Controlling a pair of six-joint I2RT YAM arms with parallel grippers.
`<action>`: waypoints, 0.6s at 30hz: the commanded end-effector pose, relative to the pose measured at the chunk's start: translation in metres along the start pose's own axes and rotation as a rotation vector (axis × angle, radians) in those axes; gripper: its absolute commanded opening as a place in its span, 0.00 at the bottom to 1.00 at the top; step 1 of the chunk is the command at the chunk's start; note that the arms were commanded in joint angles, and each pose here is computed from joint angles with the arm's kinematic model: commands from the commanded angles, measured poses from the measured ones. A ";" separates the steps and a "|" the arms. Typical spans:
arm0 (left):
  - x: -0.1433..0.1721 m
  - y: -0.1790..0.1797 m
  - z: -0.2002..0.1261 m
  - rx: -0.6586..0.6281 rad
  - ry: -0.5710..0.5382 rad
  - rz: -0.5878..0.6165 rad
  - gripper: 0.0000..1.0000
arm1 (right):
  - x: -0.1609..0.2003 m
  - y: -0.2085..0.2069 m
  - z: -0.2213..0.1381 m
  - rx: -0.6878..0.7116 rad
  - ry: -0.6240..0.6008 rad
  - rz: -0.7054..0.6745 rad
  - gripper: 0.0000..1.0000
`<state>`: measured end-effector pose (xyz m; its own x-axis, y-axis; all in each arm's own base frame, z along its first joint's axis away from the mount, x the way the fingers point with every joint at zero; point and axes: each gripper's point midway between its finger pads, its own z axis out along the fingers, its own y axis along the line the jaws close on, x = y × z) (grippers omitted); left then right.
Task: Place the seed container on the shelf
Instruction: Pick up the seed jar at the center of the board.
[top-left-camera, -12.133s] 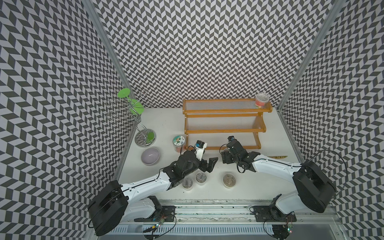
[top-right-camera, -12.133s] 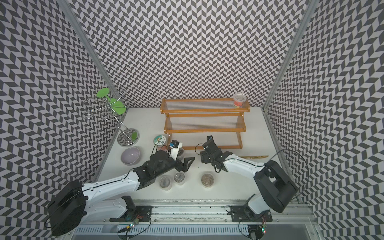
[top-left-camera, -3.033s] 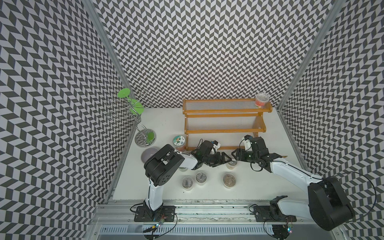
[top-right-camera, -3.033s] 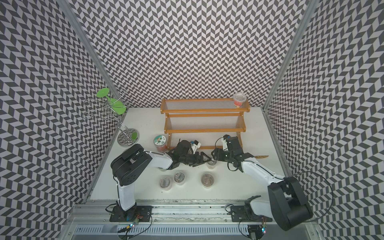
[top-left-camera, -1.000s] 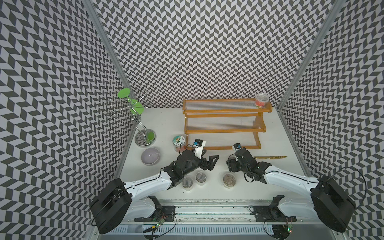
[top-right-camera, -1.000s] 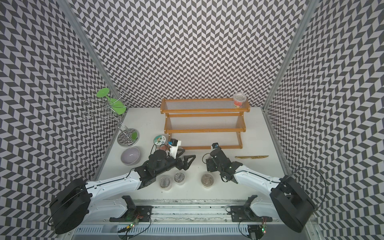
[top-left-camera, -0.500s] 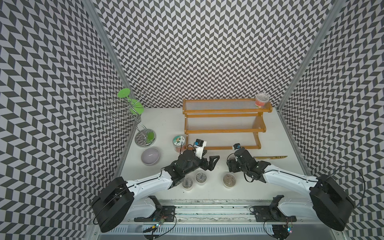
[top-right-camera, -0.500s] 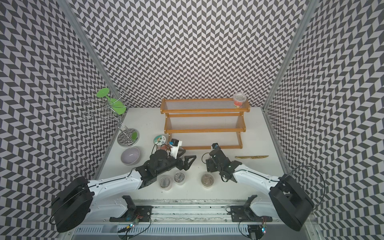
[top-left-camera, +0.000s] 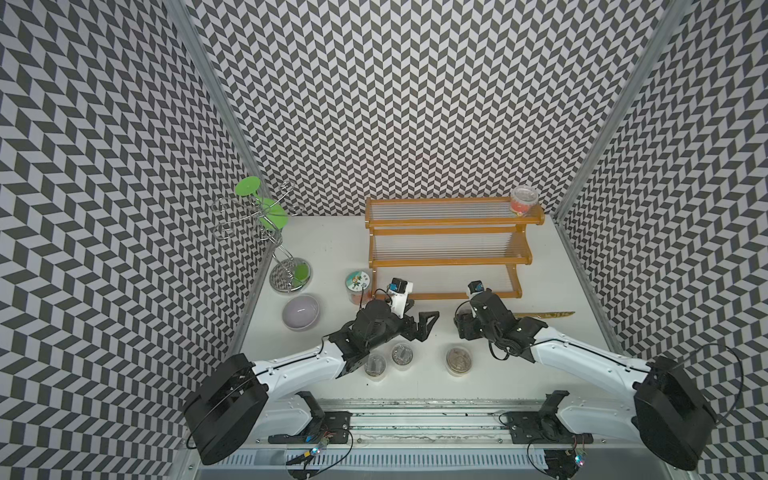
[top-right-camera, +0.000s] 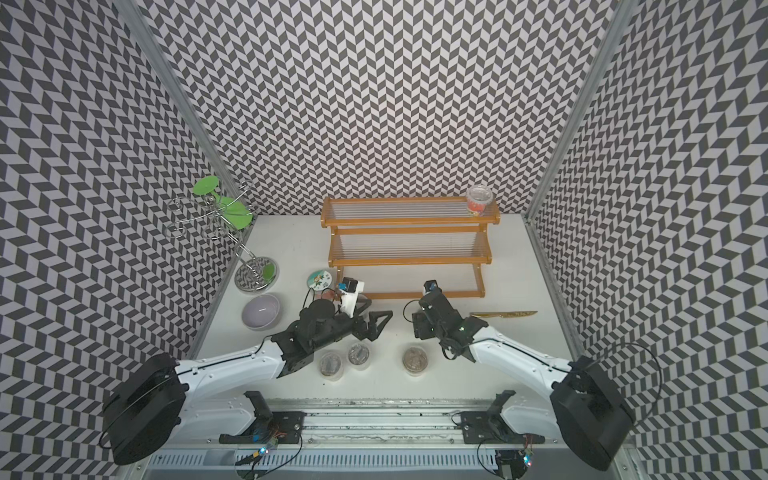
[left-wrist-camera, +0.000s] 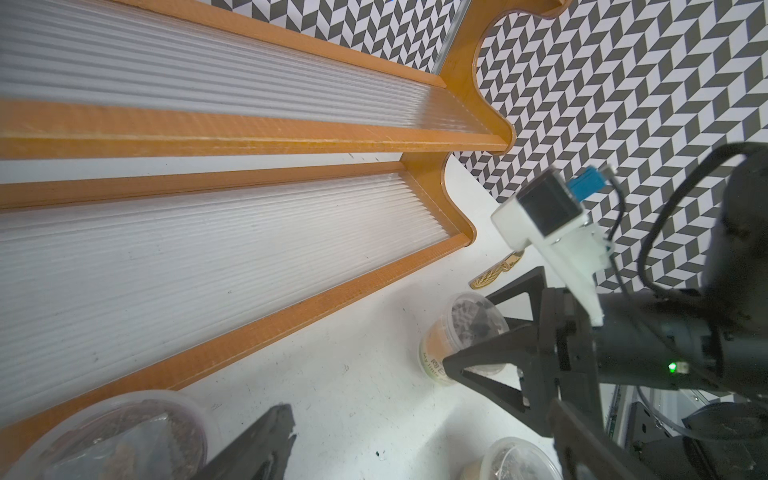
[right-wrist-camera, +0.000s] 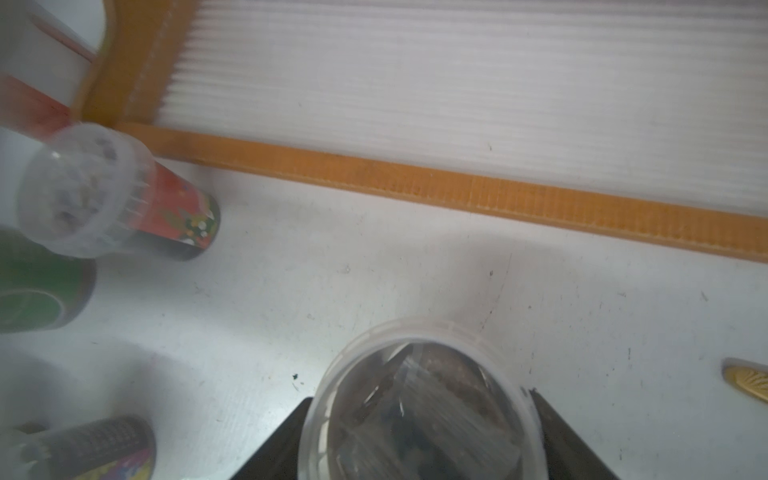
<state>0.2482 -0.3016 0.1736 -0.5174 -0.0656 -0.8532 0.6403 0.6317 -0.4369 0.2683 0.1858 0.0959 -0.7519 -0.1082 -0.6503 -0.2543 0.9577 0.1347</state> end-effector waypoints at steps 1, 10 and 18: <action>-0.019 -0.010 0.001 0.027 -0.043 0.005 1.00 | -0.026 0.005 -0.019 0.001 -0.061 0.003 0.72; -0.030 -0.015 -0.003 0.038 -0.067 0.027 1.00 | -0.082 0.009 -0.070 0.007 -0.185 0.009 0.72; -0.043 -0.027 -0.001 0.077 -0.079 0.060 0.99 | -0.149 0.012 -0.117 0.024 -0.258 -0.023 0.72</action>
<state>0.2525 -0.3098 0.2026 -0.4725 -0.0877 -0.8770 0.6748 0.6040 -0.4240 0.2985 0.1877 0.2610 -0.5911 -0.0369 -0.8057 -0.2552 0.9562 0.1434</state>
